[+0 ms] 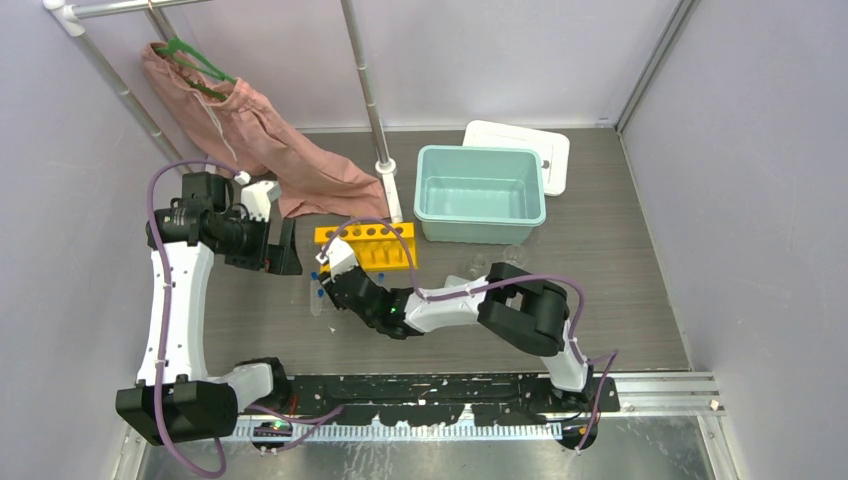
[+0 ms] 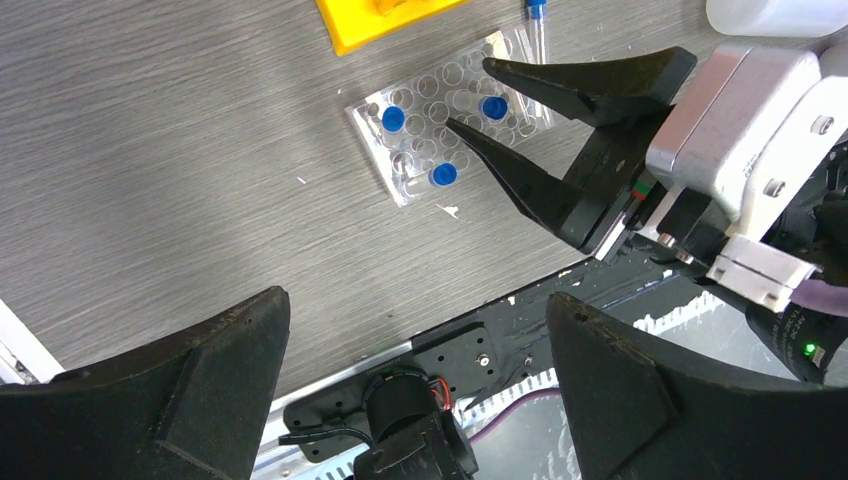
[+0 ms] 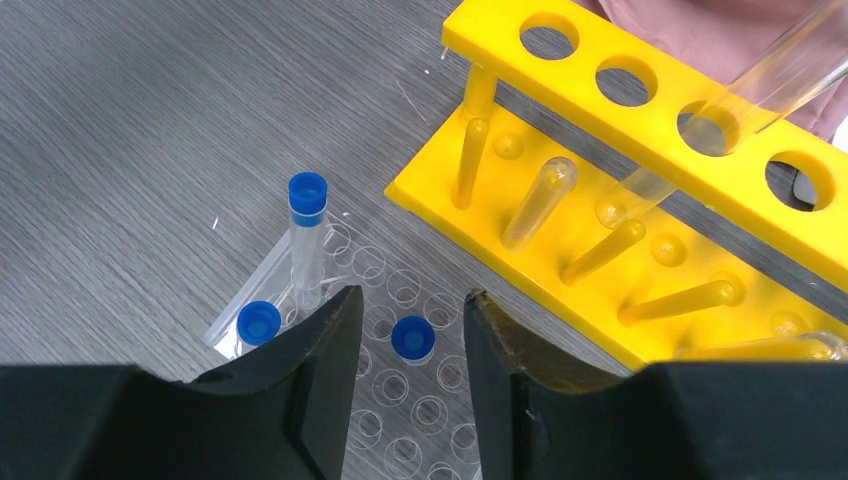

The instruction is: Organize the chemistry lab equipment

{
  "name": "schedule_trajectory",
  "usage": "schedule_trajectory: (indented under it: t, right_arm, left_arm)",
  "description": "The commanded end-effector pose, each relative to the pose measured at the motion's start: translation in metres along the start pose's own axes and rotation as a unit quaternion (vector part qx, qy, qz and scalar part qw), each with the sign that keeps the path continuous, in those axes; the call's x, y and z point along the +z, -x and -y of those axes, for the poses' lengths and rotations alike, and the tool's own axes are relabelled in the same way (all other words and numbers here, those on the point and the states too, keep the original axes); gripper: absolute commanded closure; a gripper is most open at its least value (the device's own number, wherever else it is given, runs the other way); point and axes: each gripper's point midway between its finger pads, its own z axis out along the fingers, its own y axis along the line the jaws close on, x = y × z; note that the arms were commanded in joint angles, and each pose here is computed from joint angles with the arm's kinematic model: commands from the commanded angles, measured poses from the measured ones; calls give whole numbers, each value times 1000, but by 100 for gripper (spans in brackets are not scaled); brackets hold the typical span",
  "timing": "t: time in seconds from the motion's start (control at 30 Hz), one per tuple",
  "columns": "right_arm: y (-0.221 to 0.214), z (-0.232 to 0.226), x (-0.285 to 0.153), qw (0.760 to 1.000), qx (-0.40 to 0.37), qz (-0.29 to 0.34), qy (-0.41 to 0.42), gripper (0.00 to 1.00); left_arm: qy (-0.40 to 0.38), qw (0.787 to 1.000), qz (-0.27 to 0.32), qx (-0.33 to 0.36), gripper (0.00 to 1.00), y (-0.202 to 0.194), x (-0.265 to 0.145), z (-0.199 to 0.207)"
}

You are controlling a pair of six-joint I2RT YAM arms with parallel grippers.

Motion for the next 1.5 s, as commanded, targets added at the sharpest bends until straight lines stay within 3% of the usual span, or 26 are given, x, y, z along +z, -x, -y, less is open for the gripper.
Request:
schedule_trajectory:
  t: [0.0,0.33,0.57,0.8,1.47]
  right_arm:
    - [41,1,-12,998,30,48,-15,50]
    - [100,34,-77,985,155,64,-49,48]
    - [49,73,-80,962,230,-38,-143,54]
    - [6,71,-56,950,240,-110,-167,54]
    - [-58,80,-25,939,223,-149,-216,56]
  left_arm:
    - [1,1000,22,18,0,7,-9,4]
    - [2,999,31,15,0,6,-17,9]
    - [-1,999,37,15,0,6,-19,12]
    - [5,999,36,21,0,4,-23,12]
    - [10,999,39,33,0,5,-30,12]
